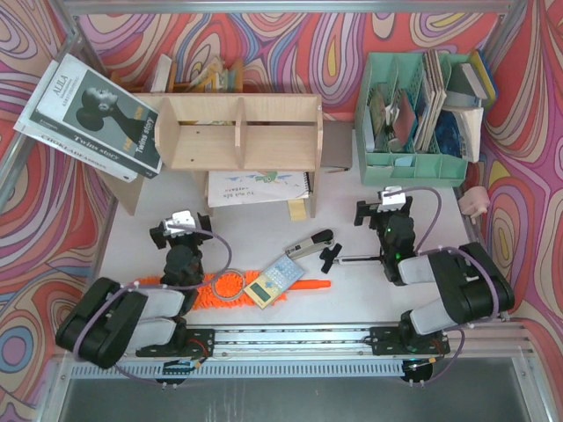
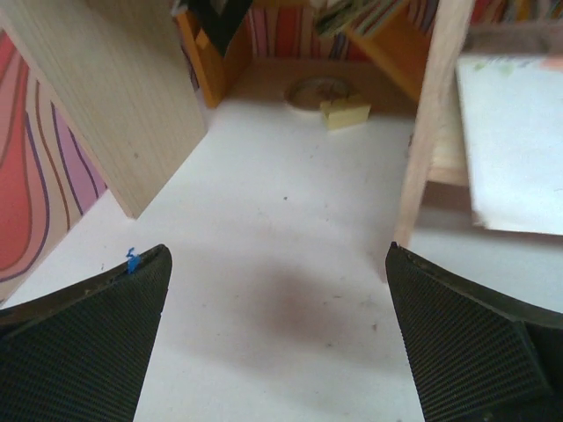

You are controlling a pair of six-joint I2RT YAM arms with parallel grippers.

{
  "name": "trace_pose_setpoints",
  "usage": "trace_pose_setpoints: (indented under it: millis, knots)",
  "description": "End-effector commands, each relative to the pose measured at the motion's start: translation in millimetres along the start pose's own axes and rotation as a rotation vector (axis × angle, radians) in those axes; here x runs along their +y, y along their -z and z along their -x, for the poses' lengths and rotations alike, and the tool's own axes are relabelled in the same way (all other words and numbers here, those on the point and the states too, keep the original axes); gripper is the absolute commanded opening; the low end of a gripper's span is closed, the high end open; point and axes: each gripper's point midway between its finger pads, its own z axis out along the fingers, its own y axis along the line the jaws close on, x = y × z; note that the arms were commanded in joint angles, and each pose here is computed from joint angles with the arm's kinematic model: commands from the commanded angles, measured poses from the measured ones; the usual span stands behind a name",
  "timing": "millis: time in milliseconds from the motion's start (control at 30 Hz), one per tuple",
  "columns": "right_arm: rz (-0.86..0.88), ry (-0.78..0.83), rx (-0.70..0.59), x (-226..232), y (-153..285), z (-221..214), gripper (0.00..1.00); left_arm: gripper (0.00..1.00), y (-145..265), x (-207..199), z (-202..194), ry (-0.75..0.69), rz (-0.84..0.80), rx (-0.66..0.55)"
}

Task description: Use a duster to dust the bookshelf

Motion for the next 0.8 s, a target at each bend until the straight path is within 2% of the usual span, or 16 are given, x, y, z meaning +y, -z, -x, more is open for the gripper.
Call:
trace_pose_setpoints:
  millis: [0,133,233,367,500,600,700,767]
  knots:
    - [-0.004,0.055,0.004,12,12,9,0.99,0.99,23,17,27,0.007,0.105,-0.076]
    - [0.069,0.007,0.044,29,22,15,0.99,0.99,44,15,51,-0.003,0.103,-0.065]
    - [0.141,-0.024,0.050,41,31,27,0.99,0.98,56,13,64,0.070,0.026,-0.001]
    - [0.204,-0.108,0.006,50,46,55,0.99,0.98,76,30,73,0.261,-0.002,0.022]
    - [0.166,-0.326,0.059,50,55,82,0.99,0.99,90,39,77,0.300,-0.050,0.039]
    - [0.029,-0.456,0.199,37,59,71,0.99,0.98,92,36,86,0.330,-0.082,0.044]
    - [-0.087,-0.588,0.281,29,66,62,0.99,0.99,91,26,97,0.368,-0.106,0.067]
    - [-0.043,-0.577,0.284,35,66,64,0.99,0.98,87,17,96,0.410,-0.086,0.127]
